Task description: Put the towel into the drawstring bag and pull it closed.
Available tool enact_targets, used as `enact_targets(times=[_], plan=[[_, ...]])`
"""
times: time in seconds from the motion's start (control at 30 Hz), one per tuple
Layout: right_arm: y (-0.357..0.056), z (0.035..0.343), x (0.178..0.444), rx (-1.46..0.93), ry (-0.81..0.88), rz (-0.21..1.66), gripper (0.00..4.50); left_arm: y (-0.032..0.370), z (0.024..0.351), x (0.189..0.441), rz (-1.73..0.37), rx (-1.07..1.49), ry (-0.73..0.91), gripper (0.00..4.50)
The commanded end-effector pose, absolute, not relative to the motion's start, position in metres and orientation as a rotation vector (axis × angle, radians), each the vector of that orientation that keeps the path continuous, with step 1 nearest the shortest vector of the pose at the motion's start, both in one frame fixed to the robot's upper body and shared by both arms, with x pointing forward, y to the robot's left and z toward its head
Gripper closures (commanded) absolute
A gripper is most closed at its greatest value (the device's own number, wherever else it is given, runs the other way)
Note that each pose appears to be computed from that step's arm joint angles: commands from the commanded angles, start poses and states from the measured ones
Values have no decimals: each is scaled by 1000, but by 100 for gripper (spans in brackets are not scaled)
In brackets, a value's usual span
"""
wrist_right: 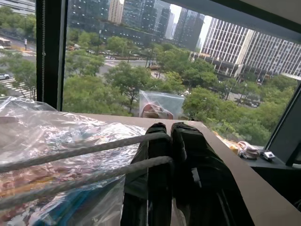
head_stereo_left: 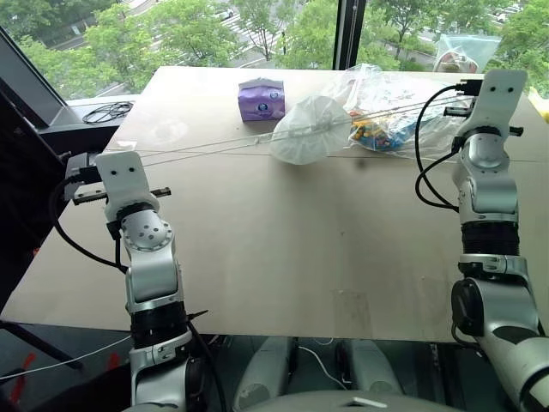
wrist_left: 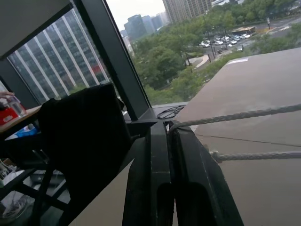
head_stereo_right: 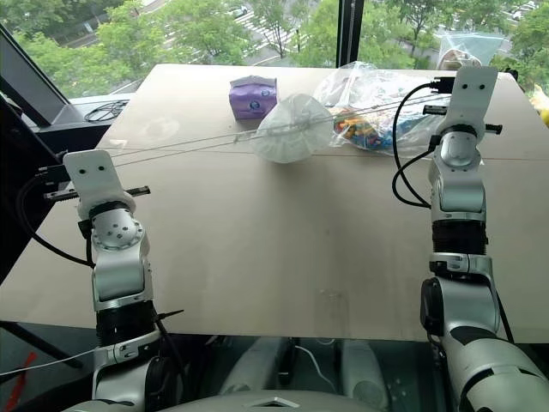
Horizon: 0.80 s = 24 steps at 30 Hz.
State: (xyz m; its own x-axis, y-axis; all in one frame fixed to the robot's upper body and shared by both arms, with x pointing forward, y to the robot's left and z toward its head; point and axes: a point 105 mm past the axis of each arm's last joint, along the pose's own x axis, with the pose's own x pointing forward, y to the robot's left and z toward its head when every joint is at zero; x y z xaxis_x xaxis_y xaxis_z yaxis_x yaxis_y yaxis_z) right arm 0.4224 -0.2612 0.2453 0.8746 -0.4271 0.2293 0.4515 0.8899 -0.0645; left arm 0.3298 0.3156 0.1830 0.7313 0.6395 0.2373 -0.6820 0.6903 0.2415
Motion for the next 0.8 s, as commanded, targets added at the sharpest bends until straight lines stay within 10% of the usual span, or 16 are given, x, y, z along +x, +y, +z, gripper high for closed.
enact_targets(times=[0.03,0.3,0.5,0.63,0.8], plan=[[-324,243,392,63,-194,-748,450,363,182,302,984,275,-93,442],[-336,193,382,418,-26,-861,450,360,174,314,929,69,-93,442],[-212,208,419,24,17,4,450,278,175,376,328,85,-95,442],[-166,175,366,-166,146,577,294,243,163,379,-41,146,-11,308],[-226,138,318,-411,335,681,103,261,122,332,-323,318,198,118]])
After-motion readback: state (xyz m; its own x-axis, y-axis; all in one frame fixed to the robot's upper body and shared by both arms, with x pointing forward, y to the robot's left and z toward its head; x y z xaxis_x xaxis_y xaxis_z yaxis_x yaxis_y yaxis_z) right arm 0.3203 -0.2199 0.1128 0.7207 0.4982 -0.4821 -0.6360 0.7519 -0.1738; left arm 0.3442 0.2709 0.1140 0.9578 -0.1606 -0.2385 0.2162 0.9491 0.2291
